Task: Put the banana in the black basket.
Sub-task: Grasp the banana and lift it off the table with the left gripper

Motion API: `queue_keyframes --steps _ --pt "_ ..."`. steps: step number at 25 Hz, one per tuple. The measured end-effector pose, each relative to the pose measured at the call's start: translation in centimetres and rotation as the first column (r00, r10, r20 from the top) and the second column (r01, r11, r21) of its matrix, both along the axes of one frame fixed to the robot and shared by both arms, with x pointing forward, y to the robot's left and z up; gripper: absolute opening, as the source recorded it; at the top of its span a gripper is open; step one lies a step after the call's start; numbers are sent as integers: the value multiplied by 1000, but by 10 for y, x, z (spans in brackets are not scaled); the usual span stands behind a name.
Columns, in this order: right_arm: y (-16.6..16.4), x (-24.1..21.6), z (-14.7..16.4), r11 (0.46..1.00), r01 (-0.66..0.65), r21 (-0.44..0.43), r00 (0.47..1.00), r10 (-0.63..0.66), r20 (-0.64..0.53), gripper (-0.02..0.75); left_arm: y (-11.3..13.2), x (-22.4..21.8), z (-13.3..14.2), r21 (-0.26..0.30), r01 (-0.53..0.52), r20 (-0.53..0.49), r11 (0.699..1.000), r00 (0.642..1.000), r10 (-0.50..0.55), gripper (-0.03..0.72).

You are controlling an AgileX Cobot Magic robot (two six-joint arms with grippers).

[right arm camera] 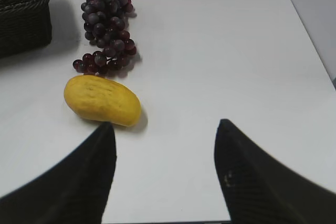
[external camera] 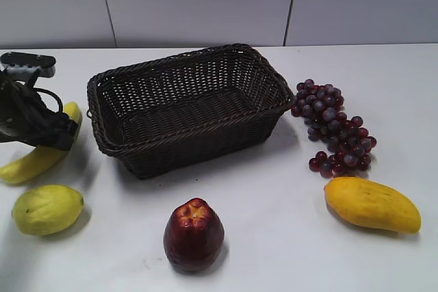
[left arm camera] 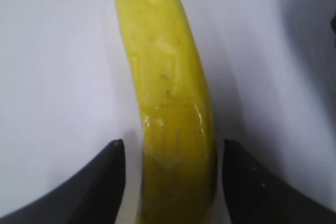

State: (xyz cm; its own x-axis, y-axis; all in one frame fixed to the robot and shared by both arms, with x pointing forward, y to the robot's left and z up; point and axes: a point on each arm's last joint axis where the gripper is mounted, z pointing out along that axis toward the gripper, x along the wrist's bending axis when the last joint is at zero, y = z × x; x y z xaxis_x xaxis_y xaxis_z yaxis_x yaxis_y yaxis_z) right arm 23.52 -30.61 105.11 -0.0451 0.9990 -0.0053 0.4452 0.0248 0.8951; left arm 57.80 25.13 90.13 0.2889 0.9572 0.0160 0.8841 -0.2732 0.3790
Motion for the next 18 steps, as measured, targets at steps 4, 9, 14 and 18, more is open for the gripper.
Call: queue_keyframes --steps 4,9,14,18 --pt "0 0 0 1000 0 0 1000 0 0 482 0 0 -2 1 0 -3 1000 1000 0 308" --pt "0 0 0 1000 0 0 1000 0 0 482 0 -1 -2 1 1 -12 1000 1000 -1 308" --pt "0 0 0 1000 0 0 1000 0 0 482 1 -6 12 8 17 -28 1000 999 -17 308" --pt "0 0 0 1000 0 0 1000 0 0 482 4 -11 49 47 60 73 997 995 -63 308"
